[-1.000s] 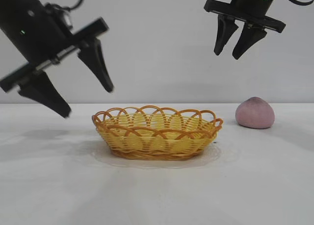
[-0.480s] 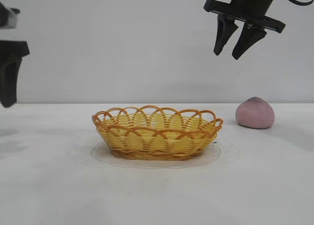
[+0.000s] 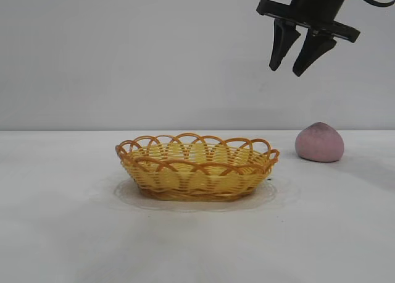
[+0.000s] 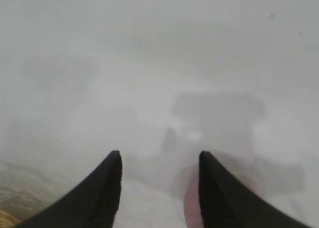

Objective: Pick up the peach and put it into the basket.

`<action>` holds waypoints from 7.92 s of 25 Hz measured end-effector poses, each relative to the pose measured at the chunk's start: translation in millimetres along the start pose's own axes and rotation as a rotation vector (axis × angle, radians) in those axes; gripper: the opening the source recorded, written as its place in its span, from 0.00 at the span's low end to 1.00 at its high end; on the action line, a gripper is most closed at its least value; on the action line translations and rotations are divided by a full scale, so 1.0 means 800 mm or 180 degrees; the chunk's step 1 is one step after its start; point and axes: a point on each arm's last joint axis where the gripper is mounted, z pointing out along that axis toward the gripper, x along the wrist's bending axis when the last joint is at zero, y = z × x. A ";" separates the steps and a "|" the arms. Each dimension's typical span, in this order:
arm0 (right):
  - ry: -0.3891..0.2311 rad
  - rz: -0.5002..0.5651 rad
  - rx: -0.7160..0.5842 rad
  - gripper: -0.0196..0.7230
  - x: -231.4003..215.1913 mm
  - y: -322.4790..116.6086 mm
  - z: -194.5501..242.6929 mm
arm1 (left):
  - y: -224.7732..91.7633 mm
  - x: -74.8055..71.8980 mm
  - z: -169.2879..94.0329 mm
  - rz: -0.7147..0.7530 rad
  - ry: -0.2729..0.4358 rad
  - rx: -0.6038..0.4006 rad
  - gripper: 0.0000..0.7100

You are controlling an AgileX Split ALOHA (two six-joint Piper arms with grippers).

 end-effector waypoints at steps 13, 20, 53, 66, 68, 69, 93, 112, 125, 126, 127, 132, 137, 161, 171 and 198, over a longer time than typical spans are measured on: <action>0.0004 -0.0001 0.0010 0.49 0.000 0.000 0.000 | -0.178 0.005 -0.063 -0.0057 0.0007 -0.0022 0.71; 0.0018 -0.0001 0.0065 0.49 0.001 -0.002 0.000 | -0.228 0.006 -0.054 -0.0066 -0.0007 -0.0345 0.71; -0.0512 -0.0102 0.0801 0.49 -0.023 -0.029 0.010 | -0.262 0.005 -0.086 -0.0559 0.0562 -0.1149 0.71; -0.0290 -0.0314 0.0841 0.03 -0.005 -0.033 0.036 | -0.262 0.005 -0.086 -0.0557 0.0560 -0.1149 0.71; -0.0145 -0.0504 0.0593 0.03 0.031 -0.021 -0.003 | -0.262 0.005 -0.086 -0.0557 0.0560 -0.1149 0.71; -0.0044 -0.0601 0.0493 0.03 0.053 -0.017 -0.024 | -0.262 0.005 -0.086 -0.0557 0.0560 -0.1149 0.71; 0.0416 -0.1283 0.1614 0.10 0.196 -0.100 0.070 | -0.262 0.005 -0.086 -0.0557 0.0560 -0.1149 0.71; 0.0200 -0.0983 0.1340 0.41 0.201 -0.082 0.008 | -0.262 0.005 -0.086 -0.0557 0.0560 -0.1149 0.71; -0.0732 0.0138 0.1053 0.41 -0.004 -0.040 -0.016 | -0.262 0.005 -0.086 -0.0555 0.0565 -0.1149 0.71; -0.0773 0.0258 0.1064 0.41 -0.023 -0.041 -0.016 | -0.262 0.005 -0.086 -0.0555 0.0565 -0.1149 0.71; -0.0798 0.0339 0.1079 0.41 -0.038 -0.042 -0.016 | -0.262 0.005 -0.086 -0.0555 0.0565 -0.1149 0.71; -0.0877 0.0639 0.1121 0.41 -0.085 -0.049 -0.024 | -0.262 0.005 -0.086 -0.0555 0.0565 -0.1149 0.71; -0.0846 0.0686 0.1185 0.41 -0.083 -0.059 -0.036 | -0.262 0.005 -0.086 -0.0555 0.0565 -0.1149 0.71; -0.0923 0.0506 0.0384 0.41 0.024 -0.378 -0.235 | -0.262 0.005 -0.086 -0.0555 0.0565 -0.1149 0.71; -0.0948 0.0301 -0.0418 0.41 0.042 -0.435 -0.265 | -0.262 0.005 -0.086 -0.0555 0.0566 -0.1154 0.71; -0.1000 0.0047 -0.1729 0.41 0.064 -0.501 -0.308 | -0.262 0.005 -0.086 -0.0555 0.0566 -0.1154 0.71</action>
